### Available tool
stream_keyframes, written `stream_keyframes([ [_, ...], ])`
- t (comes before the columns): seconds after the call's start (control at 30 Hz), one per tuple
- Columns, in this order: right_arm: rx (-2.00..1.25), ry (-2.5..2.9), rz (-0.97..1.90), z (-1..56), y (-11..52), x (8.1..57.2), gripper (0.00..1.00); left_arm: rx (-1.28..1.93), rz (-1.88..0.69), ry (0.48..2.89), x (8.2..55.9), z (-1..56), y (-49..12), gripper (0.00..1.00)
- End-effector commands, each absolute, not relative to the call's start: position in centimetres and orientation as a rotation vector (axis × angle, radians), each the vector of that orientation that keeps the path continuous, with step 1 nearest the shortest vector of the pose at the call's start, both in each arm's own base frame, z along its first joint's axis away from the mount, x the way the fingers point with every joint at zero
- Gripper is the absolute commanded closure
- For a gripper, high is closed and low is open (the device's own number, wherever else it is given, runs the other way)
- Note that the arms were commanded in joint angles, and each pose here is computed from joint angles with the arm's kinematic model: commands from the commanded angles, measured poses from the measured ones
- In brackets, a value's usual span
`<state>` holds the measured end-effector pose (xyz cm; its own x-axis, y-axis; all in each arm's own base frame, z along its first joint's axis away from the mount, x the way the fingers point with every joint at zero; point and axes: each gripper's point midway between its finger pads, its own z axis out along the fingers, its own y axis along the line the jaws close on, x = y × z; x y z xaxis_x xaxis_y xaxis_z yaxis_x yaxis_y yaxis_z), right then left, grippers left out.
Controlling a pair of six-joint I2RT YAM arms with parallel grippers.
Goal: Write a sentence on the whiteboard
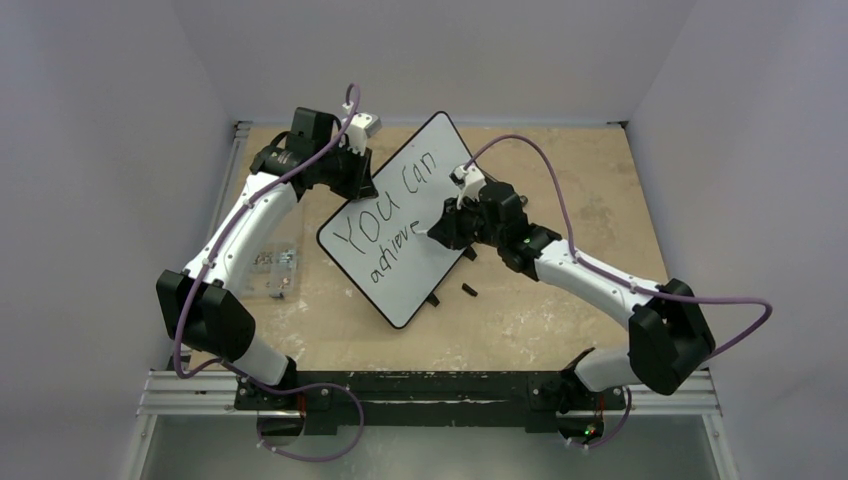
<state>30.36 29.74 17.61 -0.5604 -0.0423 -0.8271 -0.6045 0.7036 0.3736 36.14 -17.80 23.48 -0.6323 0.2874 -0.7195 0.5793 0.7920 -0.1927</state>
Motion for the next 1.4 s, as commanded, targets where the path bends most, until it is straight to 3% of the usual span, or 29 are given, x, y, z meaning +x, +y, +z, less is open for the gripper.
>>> stream_keyframes([
  [0.0, -0.447, 2.077, 0.756, 16.8, 28.6, 30.6, 1.00, 0.705, -0.242, 2.248, 38.0, 23.1, -14.4, 1.00],
  [0.27, -0.342, 2.069, 0.621, 18.4, 26.9, 32.6, 1.00, 0.707, -0.244, 2.246, 37.9, 23.1, -14.5, 1.00],
  [0.7, -0.363, 1.905, 0.708, 24.7, 27.7, 32.5, 1.00, 0.709, -0.242, 2.242, 37.8, 23.2, -14.5, 1.00],
  [1.37, -0.349, 1.777, 0.793, 24.6, 24.8, 35.4, 1.00, 0.725, -0.255, 2.246, 37.7, 23.0, -14.9, 1.00],
])
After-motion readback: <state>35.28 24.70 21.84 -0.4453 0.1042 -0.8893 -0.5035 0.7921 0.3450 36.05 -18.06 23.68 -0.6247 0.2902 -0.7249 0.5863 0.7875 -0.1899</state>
